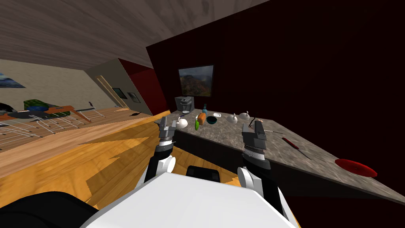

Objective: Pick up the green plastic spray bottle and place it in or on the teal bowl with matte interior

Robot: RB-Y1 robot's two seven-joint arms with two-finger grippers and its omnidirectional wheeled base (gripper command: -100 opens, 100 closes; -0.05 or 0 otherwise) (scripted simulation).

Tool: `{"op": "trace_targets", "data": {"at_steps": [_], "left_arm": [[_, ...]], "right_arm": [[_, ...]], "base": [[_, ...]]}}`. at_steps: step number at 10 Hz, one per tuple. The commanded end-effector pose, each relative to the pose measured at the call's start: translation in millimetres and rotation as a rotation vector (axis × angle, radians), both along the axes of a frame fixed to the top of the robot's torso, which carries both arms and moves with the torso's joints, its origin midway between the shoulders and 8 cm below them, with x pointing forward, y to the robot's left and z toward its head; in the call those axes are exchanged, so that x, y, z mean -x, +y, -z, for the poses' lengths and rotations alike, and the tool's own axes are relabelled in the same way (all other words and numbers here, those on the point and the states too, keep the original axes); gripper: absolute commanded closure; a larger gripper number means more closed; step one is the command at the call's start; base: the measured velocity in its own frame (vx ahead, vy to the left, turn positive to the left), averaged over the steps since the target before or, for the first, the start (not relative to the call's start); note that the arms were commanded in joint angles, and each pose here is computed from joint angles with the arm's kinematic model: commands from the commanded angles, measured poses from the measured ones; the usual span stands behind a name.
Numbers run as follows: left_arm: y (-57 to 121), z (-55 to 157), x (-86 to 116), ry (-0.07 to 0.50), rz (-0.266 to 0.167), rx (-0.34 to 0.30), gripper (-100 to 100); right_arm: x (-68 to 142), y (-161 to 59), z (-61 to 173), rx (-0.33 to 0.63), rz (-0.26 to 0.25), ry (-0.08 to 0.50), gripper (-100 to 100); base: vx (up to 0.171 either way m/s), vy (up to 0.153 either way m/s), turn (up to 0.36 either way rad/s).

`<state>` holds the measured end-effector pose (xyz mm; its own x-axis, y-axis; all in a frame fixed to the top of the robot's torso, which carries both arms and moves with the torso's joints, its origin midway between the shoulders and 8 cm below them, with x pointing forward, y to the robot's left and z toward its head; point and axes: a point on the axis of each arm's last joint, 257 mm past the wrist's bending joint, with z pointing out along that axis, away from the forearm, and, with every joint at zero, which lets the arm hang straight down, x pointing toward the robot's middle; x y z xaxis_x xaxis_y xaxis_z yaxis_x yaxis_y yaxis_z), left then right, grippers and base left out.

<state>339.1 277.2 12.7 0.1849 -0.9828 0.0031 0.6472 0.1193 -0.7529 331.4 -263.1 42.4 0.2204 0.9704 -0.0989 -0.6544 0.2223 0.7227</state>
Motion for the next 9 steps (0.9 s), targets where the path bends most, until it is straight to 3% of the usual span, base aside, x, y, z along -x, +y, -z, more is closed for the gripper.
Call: {"op": "trace_targets", "data": {"at_steps": [1, 9], "left_arm": [[-3.0, 2.8, -1.9, 0.015, 0.011, -0.030, -100], [-12.9, 45.7, -23.0, 0.182, 0.037, -0.264, -100]], "right_arm": [[0.0, 0.0, 0.0, 0.000, 0.000, 0.000, 0], [0.0, 0.0, 0.0, 0.000, 0.000, 0.000, 0]], "base": [[0.002, -0.005, -0.021], [0.009, -0.025, -0.057]]}}
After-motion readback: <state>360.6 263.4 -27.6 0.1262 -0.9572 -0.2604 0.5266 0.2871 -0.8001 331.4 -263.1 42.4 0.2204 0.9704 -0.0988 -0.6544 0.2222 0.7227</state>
